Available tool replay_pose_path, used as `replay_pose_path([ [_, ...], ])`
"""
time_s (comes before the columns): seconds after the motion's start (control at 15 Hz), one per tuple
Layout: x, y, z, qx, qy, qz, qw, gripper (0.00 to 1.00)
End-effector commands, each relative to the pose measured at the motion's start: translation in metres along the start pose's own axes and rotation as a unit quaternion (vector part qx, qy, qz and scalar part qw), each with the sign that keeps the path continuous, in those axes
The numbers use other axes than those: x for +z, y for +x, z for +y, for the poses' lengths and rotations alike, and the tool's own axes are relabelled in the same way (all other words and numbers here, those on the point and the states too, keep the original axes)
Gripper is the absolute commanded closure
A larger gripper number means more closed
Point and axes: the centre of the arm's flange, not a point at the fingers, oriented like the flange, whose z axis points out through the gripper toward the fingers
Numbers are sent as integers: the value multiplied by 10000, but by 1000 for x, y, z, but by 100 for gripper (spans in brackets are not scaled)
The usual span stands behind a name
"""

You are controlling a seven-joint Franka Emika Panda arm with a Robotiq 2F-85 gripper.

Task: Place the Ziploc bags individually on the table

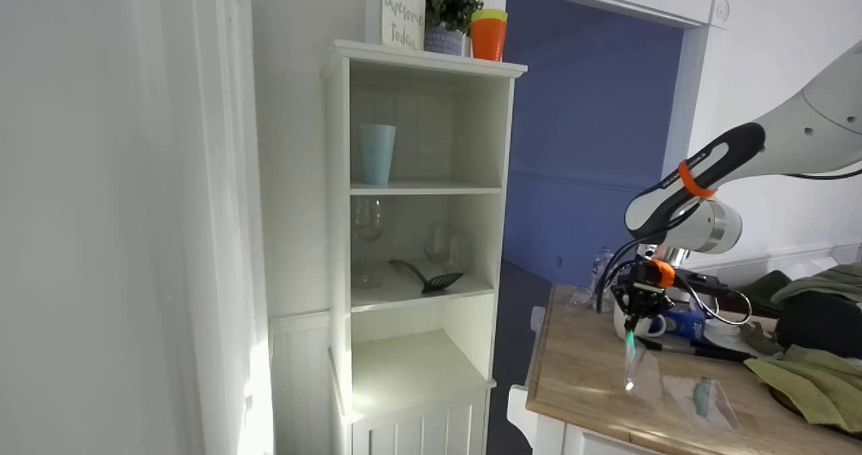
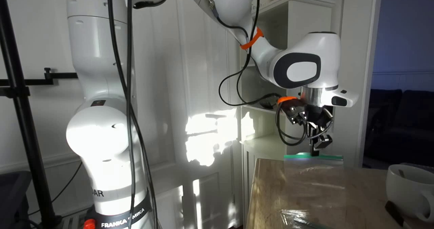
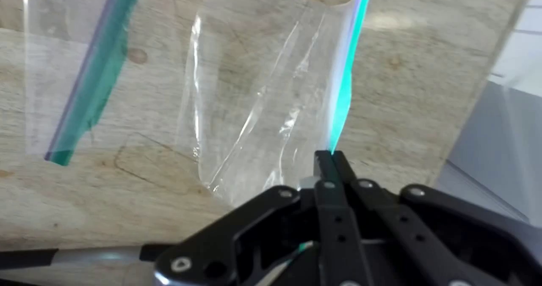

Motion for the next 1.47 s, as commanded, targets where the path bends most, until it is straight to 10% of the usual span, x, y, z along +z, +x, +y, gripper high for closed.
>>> replay_pose_path([
  [0.0,-27,3,7,91,893,468,9949,97],
  [0.4,-21,9,16,192,1516,612,9864,98],
  [0.93,53,11,66,487,632,241,9965,98],
  [1.4,108,-14,80,362,652,-296,9968,97],
])
